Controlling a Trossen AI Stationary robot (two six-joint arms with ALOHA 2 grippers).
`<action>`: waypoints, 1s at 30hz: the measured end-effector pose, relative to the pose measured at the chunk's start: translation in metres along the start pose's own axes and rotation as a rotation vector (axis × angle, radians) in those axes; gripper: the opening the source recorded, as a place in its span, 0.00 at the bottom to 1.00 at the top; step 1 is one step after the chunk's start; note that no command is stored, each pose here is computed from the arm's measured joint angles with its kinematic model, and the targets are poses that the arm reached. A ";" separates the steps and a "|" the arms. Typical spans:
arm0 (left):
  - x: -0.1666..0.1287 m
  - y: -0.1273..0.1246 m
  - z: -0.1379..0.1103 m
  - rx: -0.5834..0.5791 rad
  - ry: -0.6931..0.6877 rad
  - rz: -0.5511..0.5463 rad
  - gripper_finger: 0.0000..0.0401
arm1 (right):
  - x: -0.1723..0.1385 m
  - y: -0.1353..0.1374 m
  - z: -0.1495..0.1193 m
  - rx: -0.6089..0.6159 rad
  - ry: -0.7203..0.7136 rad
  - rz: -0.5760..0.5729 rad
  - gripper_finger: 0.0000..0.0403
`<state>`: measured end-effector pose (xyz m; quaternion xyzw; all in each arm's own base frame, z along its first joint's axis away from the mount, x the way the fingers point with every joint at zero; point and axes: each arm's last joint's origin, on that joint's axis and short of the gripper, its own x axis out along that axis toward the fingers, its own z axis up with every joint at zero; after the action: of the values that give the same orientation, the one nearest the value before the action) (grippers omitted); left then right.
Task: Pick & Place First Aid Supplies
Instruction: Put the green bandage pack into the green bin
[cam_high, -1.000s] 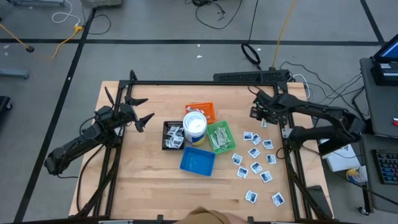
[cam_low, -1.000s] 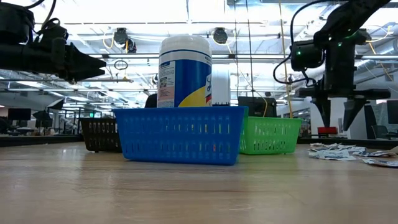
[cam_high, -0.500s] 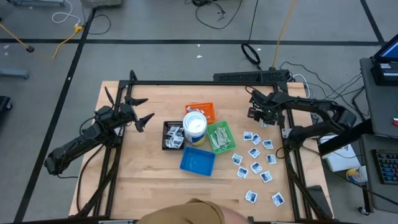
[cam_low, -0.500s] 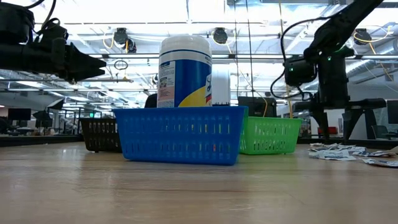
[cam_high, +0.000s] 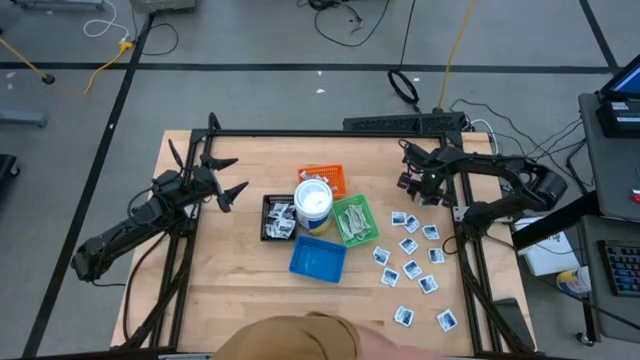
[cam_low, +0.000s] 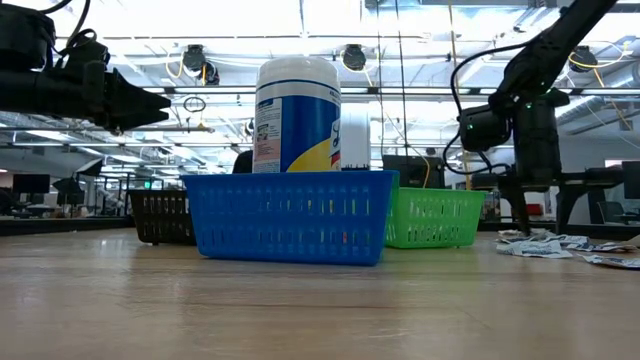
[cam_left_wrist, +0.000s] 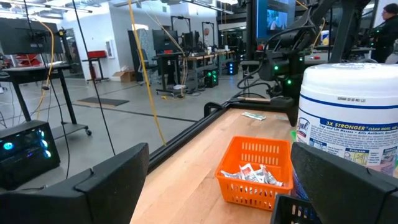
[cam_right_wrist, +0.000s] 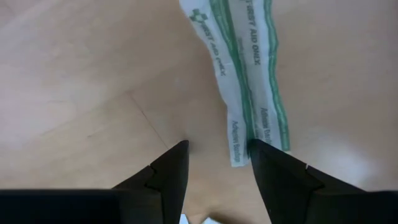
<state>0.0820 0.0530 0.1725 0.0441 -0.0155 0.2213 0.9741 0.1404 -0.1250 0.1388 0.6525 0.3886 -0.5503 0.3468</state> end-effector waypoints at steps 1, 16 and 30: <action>0.000 0.000 0.000 0.000 0.000 0.000 0.99 | 0.001 -0.001 0.000 0.007 0.008 -0.002 0.40; 0.000 0.000 0.000 0.000 0.000 0.000 0.99 | 0.003 -0.006 0.005 -0.002 -0.006 -0.022 0.02; 0.000 0.000 0.000 0.000 0.000 0.000 0.99 | -0.030 0.000 0.001 -0.124 -0.043 0.002 0.00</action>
<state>0.0820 0.0530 0.1725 0.0440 -0.0154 0.2214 0.9741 0.1370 -0.1298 0.1686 0.6183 0.4139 -0.5385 0.3955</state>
